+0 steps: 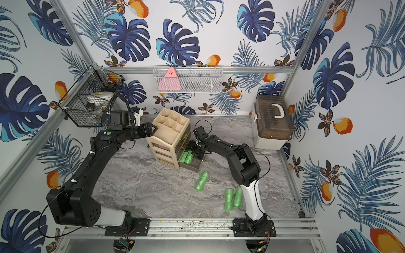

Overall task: Sort the rolls of trash bags by color and place them into the drawer
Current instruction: Place the roll of trash bags in the drawer.

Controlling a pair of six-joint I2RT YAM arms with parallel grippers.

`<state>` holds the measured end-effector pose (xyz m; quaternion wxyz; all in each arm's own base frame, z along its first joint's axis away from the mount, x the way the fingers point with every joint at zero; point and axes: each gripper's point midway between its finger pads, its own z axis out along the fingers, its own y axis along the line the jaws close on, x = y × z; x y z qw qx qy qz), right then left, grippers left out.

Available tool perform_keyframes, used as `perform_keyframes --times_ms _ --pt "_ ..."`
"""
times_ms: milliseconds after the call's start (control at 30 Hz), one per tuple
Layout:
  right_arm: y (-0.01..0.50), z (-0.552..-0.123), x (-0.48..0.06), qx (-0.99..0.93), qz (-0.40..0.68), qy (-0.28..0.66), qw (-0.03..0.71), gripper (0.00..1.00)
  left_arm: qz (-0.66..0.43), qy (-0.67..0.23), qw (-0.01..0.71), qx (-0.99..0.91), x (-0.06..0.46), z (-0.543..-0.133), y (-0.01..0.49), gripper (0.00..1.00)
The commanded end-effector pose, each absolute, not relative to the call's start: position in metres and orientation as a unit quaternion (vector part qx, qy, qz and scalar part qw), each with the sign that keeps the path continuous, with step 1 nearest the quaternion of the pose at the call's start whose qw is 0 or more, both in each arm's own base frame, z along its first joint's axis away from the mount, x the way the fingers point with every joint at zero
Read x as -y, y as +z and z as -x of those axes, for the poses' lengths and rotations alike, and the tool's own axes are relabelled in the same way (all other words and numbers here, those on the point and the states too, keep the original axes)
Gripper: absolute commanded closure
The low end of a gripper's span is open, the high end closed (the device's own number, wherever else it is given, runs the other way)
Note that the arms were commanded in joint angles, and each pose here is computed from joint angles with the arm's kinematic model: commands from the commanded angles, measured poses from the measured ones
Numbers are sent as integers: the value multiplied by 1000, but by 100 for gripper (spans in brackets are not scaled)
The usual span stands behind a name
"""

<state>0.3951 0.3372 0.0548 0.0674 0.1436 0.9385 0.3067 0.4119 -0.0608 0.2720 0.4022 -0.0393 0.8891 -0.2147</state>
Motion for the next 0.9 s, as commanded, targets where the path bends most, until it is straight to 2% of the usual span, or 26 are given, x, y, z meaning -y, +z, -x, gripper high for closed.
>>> perform_keyframes --times_ms 0,167,500,867 --pt "77 -396 -338 -935 -123 321 90 30 37 -211 399 -892 60 -409 270 27" --pt "106 -393 -332 -933 -100 324 118 32 37 -212 398 -892 60 -409 270 27" --pt "111 -377 -308 -948 -48 278 144 34 39 -213 397 -892 61 -410 268 27" --pt "147 -343 -281 -943 -18 280 181 37 39 -213 397 -892 60 -409 267 27"
